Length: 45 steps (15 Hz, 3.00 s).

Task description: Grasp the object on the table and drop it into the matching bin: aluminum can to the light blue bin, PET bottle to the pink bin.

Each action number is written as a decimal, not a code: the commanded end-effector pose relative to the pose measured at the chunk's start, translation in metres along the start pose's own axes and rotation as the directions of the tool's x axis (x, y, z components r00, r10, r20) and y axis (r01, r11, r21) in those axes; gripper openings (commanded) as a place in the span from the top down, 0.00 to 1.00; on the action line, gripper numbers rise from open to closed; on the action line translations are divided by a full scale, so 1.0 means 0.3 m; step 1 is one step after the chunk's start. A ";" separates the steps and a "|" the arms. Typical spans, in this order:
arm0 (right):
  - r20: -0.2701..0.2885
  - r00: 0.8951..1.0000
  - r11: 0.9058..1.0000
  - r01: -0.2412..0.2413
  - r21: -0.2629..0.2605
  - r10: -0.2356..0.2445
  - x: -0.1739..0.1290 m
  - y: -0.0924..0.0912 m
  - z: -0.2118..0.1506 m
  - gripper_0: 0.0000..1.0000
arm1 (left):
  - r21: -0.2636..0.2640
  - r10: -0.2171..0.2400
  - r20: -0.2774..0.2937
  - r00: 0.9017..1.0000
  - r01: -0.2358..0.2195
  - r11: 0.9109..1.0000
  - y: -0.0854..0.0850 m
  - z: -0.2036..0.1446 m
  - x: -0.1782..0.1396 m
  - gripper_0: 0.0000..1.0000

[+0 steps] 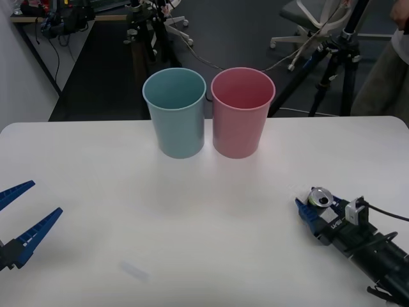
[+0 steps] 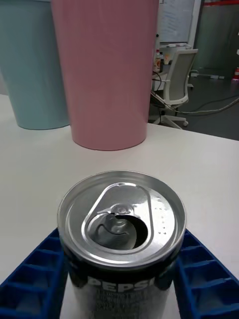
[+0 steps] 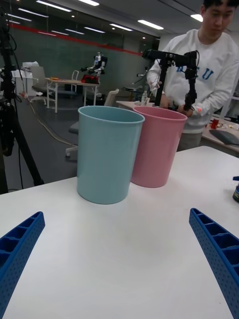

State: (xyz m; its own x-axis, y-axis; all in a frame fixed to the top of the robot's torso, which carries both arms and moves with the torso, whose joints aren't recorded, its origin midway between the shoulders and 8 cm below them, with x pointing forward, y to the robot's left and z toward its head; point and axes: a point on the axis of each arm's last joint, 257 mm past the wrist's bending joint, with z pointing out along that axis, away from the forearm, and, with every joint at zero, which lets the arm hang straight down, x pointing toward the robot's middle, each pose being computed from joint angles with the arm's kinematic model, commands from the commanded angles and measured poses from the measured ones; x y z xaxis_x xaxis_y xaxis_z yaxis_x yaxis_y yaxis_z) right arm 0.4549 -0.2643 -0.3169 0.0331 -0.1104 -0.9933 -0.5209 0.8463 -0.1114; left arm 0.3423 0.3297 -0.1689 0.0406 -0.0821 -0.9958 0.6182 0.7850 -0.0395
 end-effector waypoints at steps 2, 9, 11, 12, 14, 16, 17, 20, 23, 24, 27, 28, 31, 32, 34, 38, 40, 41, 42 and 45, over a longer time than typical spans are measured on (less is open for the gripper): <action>0.002 1.000 1.000 0.000 -0.002 0.000 -0.002 0.001 -0.002 1.00 | 0.000 0.000 0.000 1.000 0.000 1.000 0.000 0.000 0.000 0.00; 0.043 0.999 1.000 0.008 -0.021 -0.007 -0.049 0.003 -0.011 1.00 | 0.000 0.000 0.000 1.000 0.000 1.000 0.000 0.000 0.000 0.00; 0.066 0.998 0.999 0.023 -0.026 -0.021 -0.092 0.011 -0.020 1.00 | 0.000 0.000 0.000 1.000 0.000 1.000 0.000 0.000 0.000 0.00; 0.079 0.996 0.999 0.041 -0.022 -0.039 -0.128 0.015 -0.031 1.00 | 0.000 0.000 0.000 1.000 0.000 1.000 0.000 0.000 0.000 0.00; 0.107 0.992 0.997 0.067 -0.023 -0.065 -0.199 0.037 -0.038 1.00 | 0.000 0.000 0.000 1.000 0.000 1.000 0.000 0.000 0.000 0.00; 0.130 0.990 0.997 0.053 -0.050 -0.046 -0.288 0.071 -0.041 1.00 | 0.000 0.000 0.000 1.000 0.000 1.000 0.000 0.000 0.000 0.00; 0.138 0.990 0.997 0.049 -0.060 -0.041 -0.327 0.085 -0.041 1.00 | 0.000 0.000 0.000 1.000 0.000 1.000 0.000 0.000 0.000 0.00; 0.167 0.986 0.995 0.029 -0.099 -0.012 -0.461 0.140 -0.027 1.00 | 0.000 0.000 0.000 1.000 0.000 1.000 0.000 0.000 0.000 0.00; 0.184 0.983 0.992 0.014 -0.126 0.009 -0.605 0.189 -0.001 1.00 | 0.000 0.000 0.000 1.000 0.000 1.000 0.000 0.000 0.000 0.00; 0.188 0.982 0.989 -0.007 -0.146 0.035 -0.641 0.212 0.009 1.00 | 0.000 0.000 0.000 1.000 0.000 1.000 0.000 0.000 0.000 0.00; 0.204 0.976 0.987 -0.038 -0.159 0.070 -0.763 0.265 0.038 1.00 | 0.000 0.000 0.000 1.000 0.000 1.000 0.000 0.000 0.000 0.00; 0.209 0.974 0.985 -0.052 -0.164 0.086 -0.810 0.291 0.056 1.00 | 0.000 0.000 0.000 1.000 0.000 1.000 0.000 0.000 0.000 0.00; 0.237 0.963 0.977 -0.081 -0.196 0.127 -0.927 0.366 0.108 1.00 | 0.000 0.000 0.000 1.000 0.000 1.000 0.000 0.000 0.000 0.00; 0.245 0.960 0.976 -0.088 -0.201 0.137 -0.953 0.384 0.128 1.00 | 0.000 0.000 0.000 1.000 0.000 1.000 0.000 0.000 0.000 0.00; 0.264 0.954 0.975 -0.086 -0.203 0.139 -1.009 0.415 0.186 1.00 | 0.000 0.000 0.000 1.000 0.000 1.000 0.000 0.000 0.000 0.00; 0.294 0.945 0.979 -0.088 -0.186 0.141 -1.097 0.449 0.300 1.00 | 0.000 0.000 0.000 1.000 0.000 1.000 0.000 0.000 0.000 0.00; 0.305 0.943 0.982 -0.082 -0.173 0.132 -1.134 0.448 0.374 1.00 | 0.000 0.000 0.000 1.000 0.000 1.000 0.000 0.000 0.000 0.00; 0.306 0.943 0.983 -0.081 -0.167 0.130 -1.144 0.450 0.412 1.00 | 0.000 0.000 0.000 1.000 0.000 1.000 0.000 0.000 0.000 0.00; 0.307 0.943 0.983 -0.081 -0.163 0.128 -1.157 0.451 0.447 1.00 | 0.000 0.000 0.000 1.000 0.000 1.000 0.000 0.000 0.000 0.00; 0.301 0.947 0.987 -0.075 -0.142 0.115 -1.183 0.453 0.579 1.00 | 0.000 0.000 0.000 1.000 0.000 1.000 0.000 0.000 0.000 0.00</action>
State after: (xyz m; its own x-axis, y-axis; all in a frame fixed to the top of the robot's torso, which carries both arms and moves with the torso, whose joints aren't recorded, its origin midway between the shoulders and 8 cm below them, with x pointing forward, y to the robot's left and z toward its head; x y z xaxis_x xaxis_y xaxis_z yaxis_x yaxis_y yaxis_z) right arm 0.5128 -0.0238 0.0145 0.2292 0.1527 -0.9613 -0.6423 0.7658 -0.0315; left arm 0.3422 0.3297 -0.1689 0.0406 -0.0821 -0.9958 0.6182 0.7850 -0.0395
